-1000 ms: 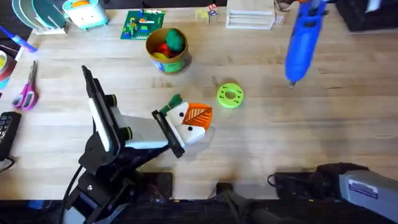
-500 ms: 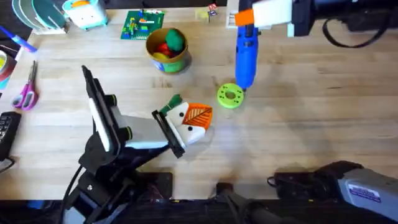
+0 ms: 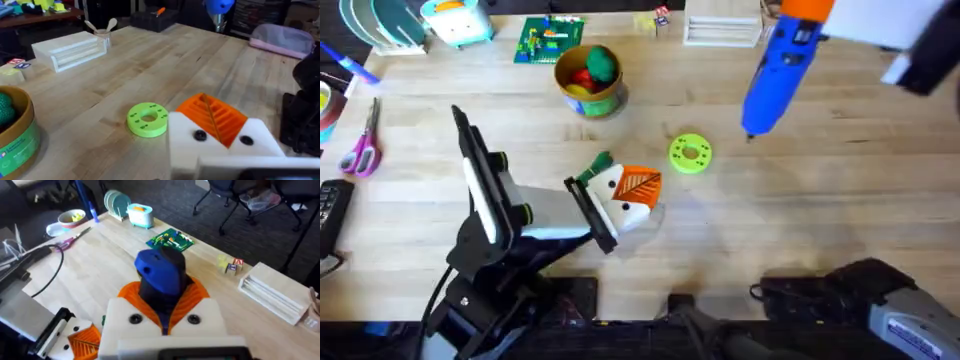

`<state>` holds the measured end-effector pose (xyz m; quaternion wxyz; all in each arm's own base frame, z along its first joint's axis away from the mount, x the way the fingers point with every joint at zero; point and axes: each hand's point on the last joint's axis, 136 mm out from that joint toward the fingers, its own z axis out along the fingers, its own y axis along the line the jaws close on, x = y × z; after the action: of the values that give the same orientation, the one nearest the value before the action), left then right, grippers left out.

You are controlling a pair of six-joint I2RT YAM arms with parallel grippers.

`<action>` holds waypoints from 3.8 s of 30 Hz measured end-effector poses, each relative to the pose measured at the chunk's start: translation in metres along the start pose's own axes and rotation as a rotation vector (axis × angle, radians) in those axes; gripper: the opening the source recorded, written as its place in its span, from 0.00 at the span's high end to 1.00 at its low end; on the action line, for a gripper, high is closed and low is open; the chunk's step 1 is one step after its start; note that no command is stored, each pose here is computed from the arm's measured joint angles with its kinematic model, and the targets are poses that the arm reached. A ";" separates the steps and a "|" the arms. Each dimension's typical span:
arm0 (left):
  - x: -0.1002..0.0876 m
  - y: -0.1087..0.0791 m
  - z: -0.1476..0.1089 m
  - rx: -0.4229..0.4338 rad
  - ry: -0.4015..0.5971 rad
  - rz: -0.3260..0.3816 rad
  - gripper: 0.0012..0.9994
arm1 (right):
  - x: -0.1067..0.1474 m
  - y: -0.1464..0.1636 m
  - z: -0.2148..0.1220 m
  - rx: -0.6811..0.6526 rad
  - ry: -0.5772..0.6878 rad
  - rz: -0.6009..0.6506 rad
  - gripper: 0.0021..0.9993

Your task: Pick up the gripper from the table and insert it into the empty holder that is missing its gripper. Then pick up a screw, insert it into the mounting hole, and use the screwdriver to tighten it. Finally, clean up the table by picking up the vegetable and placing it into the bucket.

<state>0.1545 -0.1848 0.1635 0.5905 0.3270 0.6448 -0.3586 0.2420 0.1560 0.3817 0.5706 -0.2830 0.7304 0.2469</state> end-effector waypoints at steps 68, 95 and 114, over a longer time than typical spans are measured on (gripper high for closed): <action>0.000 0.000 0.000 0.000 0.001 0.000 0.99 | -0.001 0.156 0.068 -0.552 -0.268 -0.041 0.98; 0.000 0.001 0.000 -0.008 0.001 -0.004 0.99 | 0.010 0.153 0.081 -0.541 -0.228 -0.030 0.98; 0.000 0.002 0.000 -0.011 0.000 -0.004 0.99 | -0.015 0.145 0.062 -0.518 -0.327 -0.056 0.98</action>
<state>0.1561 -0.1838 0.1632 0.5915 0.3226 0.6475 -0.3561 0.1868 0.3043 0.3878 0.5960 -0.3955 0.5334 0.4516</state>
